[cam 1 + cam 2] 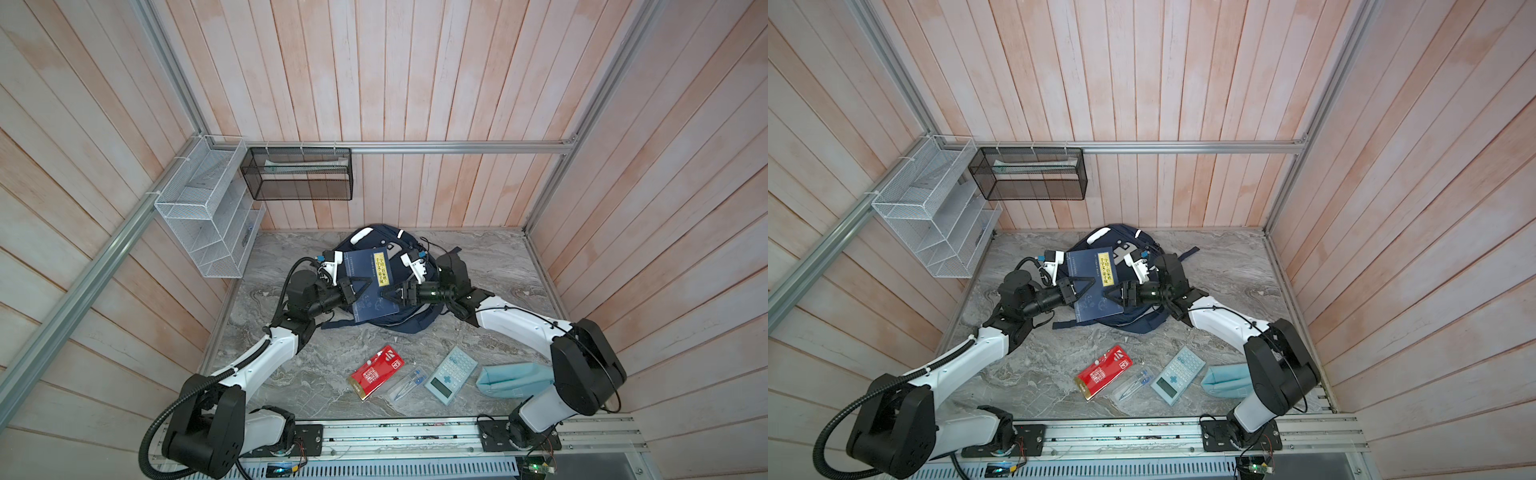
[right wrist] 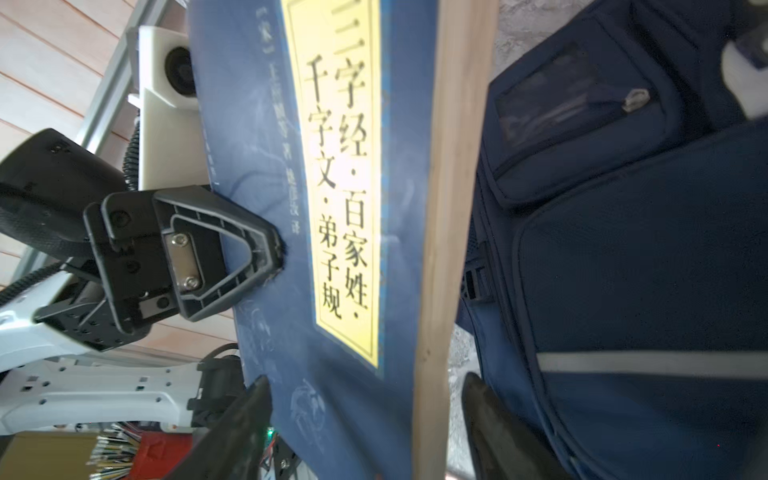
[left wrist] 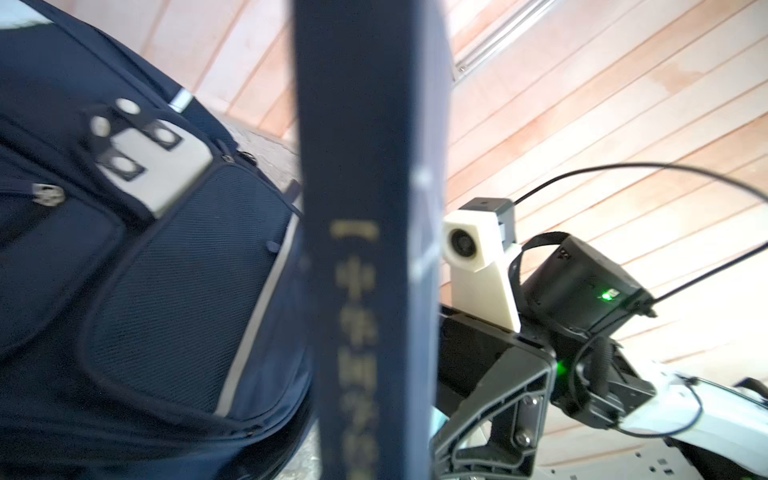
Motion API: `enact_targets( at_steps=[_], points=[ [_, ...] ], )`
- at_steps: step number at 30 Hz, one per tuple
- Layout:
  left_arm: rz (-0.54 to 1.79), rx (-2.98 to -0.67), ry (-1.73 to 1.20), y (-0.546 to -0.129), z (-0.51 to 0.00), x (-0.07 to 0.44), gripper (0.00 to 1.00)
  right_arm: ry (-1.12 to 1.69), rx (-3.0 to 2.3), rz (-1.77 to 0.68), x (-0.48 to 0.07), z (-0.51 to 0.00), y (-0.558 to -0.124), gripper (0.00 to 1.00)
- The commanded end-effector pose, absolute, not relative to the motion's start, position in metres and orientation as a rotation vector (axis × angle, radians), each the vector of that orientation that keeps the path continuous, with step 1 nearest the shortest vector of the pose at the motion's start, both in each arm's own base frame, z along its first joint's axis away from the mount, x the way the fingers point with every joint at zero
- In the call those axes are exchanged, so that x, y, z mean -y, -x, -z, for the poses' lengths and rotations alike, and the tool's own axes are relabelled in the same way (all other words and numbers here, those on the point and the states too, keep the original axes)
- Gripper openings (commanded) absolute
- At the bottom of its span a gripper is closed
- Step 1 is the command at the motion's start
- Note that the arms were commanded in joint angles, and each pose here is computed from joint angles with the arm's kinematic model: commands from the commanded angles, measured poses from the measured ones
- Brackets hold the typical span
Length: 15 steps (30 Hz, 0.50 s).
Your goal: Pack the student bag
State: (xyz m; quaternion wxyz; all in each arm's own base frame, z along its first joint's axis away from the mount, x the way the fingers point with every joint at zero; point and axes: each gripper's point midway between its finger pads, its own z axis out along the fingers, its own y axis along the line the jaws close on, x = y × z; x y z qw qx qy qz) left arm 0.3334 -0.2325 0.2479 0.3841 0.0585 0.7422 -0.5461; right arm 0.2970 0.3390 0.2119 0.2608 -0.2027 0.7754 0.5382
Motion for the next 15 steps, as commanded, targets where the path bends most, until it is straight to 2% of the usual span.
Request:
enact_targets(
  at_steps=[1, 6, 7, 9, 10, 11, 13, 15],
  points=[
    [1.550, -1.741, -0.322, -0.324, -0.288, 0.265, 0.00, 0.598, -1.956, -1.501, -0.328, -0.237, -0.292, 0.77],
    [1.675, -1.723, -0.414, -0.325, -0.289, 0.300, 0.00, 0.560, -1.880, -1.468, -0.304, -0.249, -0.289, 0.73],
    [1.698, -1.721, -0.421, -0.327, -0.288, 0.304, 0.00, 0.517, -1.872, -1.463, -0.294, -0.249, -0.292, 0.66],
    [1.731, -1.736, -0.444, -0.331, -0.283, 0.312, 0.01, 0.455, -1.869, -1.452, -0.278, -0.245, -0.296, 0.42],
    [1.743, -1.745, -0.461, -0.333, -0.280, 0.317, 0.10, 0.446, -1.864, -1.450, -0.272, -0.245, -0.297, 0.23],
    [1.743, -1.766, -0.478, -0.336, -0.274, 0.322, 0.25, 0.441, -1.865, -1.436, -0.266, -0.245, -0.298, 0.00],
    [1.701, -1.827, -0.491, -0.344, -0.259, 0.327, 0.52, 0.398, -1.878, -1.379, -0.253, -0.242, -0.301, 0.00],
    [1.571, -1.933, -0.448, -0.362, -0.237, 0.326, 0.72, 0.320, -1.891, -1.309, -0.232, -0.243, -0.306, 0.00]
  ],
)
